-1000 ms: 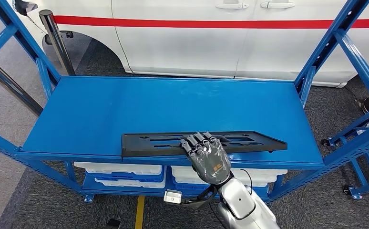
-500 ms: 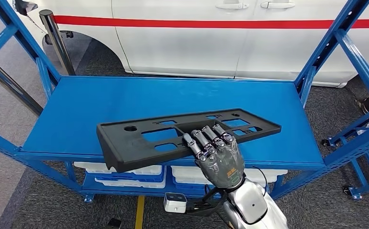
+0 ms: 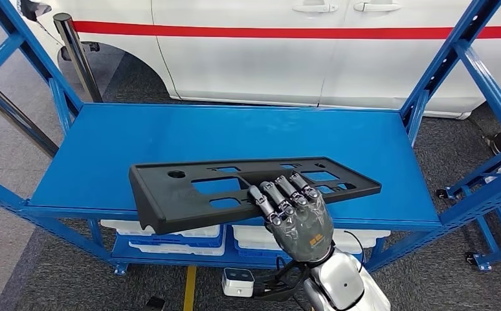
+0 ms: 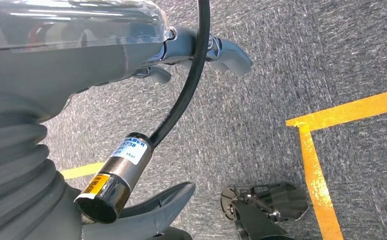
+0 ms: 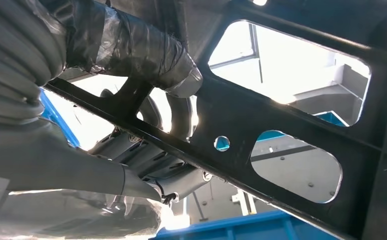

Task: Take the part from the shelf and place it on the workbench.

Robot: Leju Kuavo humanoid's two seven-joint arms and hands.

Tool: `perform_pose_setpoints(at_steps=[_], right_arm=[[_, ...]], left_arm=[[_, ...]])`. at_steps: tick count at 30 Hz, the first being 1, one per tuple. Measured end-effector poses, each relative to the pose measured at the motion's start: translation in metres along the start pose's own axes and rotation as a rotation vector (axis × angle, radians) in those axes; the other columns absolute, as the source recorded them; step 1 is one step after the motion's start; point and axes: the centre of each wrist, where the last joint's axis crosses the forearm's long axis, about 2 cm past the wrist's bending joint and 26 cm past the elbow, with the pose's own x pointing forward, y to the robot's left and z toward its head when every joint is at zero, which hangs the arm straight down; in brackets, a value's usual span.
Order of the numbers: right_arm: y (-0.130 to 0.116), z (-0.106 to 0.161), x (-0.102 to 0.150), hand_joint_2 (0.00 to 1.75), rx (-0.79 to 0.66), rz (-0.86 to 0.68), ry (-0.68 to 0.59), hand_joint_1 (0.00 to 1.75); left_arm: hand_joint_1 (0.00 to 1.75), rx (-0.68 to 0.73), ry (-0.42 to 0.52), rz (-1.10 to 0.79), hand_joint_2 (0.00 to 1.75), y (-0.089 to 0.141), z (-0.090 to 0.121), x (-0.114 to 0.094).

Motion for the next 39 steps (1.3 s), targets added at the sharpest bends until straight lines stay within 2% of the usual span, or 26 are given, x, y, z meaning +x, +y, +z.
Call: perform_pose_setpoints(at_steps=[39], right_arm=[[-0.008,-0.003,-0.011,1.75,-0.037,0.002,-0.006,1.75]], left_arm=[[0.0,-0.027,-0.015,-0.014,1.75,-0.001,0.0,0.003]])
